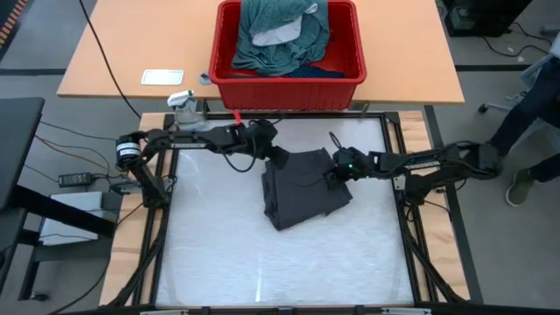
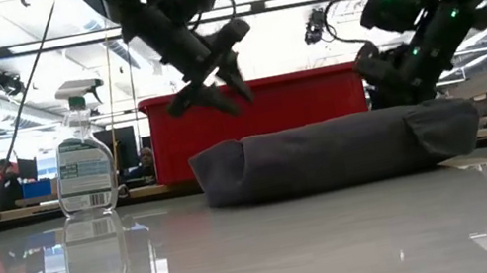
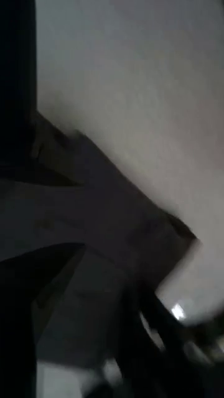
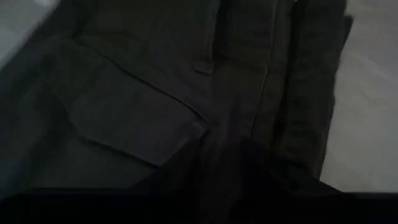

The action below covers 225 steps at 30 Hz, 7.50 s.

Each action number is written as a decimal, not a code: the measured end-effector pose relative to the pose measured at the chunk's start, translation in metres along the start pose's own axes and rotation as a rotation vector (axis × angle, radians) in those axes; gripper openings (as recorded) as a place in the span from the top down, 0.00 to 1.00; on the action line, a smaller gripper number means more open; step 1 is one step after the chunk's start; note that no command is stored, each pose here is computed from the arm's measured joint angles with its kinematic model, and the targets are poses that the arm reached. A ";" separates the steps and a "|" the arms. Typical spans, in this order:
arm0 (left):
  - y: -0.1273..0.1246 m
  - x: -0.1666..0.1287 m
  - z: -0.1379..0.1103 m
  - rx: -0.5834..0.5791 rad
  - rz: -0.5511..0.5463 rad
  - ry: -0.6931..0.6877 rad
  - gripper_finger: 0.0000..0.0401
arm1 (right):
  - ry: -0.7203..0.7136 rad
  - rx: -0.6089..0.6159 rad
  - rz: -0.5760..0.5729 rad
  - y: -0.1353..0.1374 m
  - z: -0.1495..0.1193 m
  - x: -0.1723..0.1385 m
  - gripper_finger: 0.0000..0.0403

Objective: Fold Laundry from Bin
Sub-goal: Fold the gray short on the table, then adjust the red organizer bin on the table

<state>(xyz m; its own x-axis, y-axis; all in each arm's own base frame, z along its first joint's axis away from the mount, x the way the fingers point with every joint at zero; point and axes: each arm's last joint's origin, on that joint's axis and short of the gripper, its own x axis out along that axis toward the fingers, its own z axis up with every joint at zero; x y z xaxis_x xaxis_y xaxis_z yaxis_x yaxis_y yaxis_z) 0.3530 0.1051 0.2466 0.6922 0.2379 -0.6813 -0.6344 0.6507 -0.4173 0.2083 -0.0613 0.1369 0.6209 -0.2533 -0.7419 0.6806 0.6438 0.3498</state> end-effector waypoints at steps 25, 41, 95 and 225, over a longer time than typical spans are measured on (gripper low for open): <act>-0.023 0.076 -0.072 0.164 -0.074 0.261 0.57 | -0.185 -0.044 0.091 0.027 0.046 -0.073 0.73; -0.024 0.050 -0.114 0.543 -0.036 0.581 0.57 | -0.233 0.131 0.047 0.077 0.024 -0.088 0.82; 0.066 -0.098 -0.217 0.602 -0.109 0.640 0.57 | 0.139 0.079 -0.113 0.193 0.001 -0.070 0.89; 0.239 -0.137 0.167 -0.244 0.216 0.350 0.68 | -0.098 0.465 -0.464 -0.101 0.230 -0.135 0.73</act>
<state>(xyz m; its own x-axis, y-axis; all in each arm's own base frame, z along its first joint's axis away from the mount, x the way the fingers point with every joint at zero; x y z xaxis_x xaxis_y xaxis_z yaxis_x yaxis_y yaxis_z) 0.1638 0.3484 0.3401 0.4045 0.0646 -0.9123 -0.8423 0.4149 -0.3441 0.1448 -0.2585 0.3331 0.2408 -0.5080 -0.8270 0.9691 0.0795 0.2333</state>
